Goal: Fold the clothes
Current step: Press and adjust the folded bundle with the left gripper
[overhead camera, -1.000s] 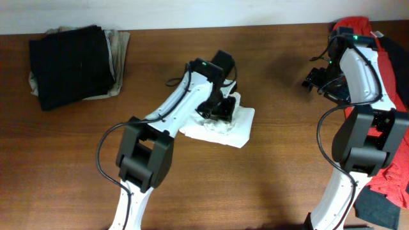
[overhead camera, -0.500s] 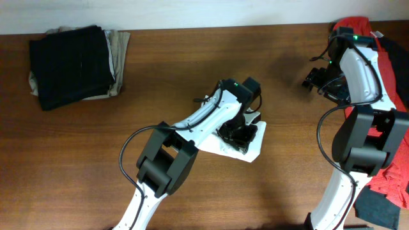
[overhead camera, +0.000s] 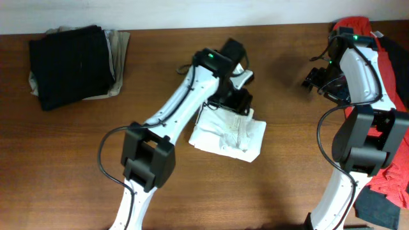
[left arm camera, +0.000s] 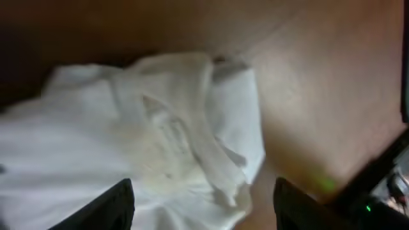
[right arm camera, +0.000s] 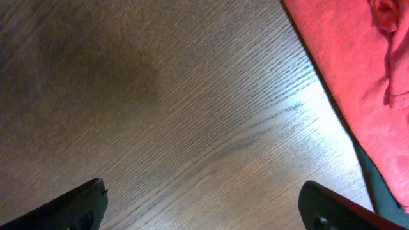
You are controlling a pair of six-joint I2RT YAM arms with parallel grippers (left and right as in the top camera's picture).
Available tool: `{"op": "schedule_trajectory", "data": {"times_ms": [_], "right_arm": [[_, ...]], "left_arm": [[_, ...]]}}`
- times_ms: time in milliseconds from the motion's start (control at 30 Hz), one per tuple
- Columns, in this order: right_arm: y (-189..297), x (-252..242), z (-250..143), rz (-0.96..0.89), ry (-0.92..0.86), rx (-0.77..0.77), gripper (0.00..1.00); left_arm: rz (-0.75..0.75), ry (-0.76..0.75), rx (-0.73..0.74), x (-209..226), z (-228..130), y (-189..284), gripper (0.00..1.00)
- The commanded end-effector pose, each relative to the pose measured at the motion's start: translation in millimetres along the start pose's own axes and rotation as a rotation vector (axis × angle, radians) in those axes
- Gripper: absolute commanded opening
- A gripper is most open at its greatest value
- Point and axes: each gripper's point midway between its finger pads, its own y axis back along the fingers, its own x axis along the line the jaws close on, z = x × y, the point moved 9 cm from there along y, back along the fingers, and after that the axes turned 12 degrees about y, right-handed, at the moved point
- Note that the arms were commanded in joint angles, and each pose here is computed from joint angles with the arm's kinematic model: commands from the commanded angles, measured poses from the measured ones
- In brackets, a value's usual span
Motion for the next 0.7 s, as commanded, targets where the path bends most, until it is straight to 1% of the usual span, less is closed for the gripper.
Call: {"op": "schedule_trajectory", "data": {"times_ms": [0, 67, 133, 167, 300, 433, 667], "right_arm": [[4.2, -2.3, -0.7, -0.016, -0.01, -0.015, 0.99], [4.2, -2.3, -0.7, -0.016, -0.01, -0.015, 0.99], [4.2, -2.3, -0.7, -0.016, -0.01, -0.015, 0.99], [4.2, -2.3, -0.7, -0.016, -0.01, -0.015, 0.99], [4.2, -2.3, -0.7, -0.016, -0.01, -0.015, 0.99], [4.2, -2.3, -0.7, -0.016, -0.01, -0.015, 0.99], [4.2, -2.3, -0.7, -0.016, -0.01, -0.015, 0.99]], "left_arm": [[0.009, 0.029, -0.007, -2.7, 3.3, -9.4, 0.69], [0.008, 0.04, 0.032, 1.9, 4.0, -27.8, 0.67], [-0.024, 0.042, 0.083, -0.1, 1.7, -48.2, 0.6], [-0.037, 0.038, 0.11, -3.0, -0.3, -60.8, 0.59], [-0.043, 0.007, 0.159, -16.9, -8.8, -87.0, 0.58], [-0.05, -0.033, 0.155, -31.5, -12.6, -95.6, 0.58], [-0.05, -0.038, 0.159, -33.8, -14.0, -98.1, 0.59]]}}
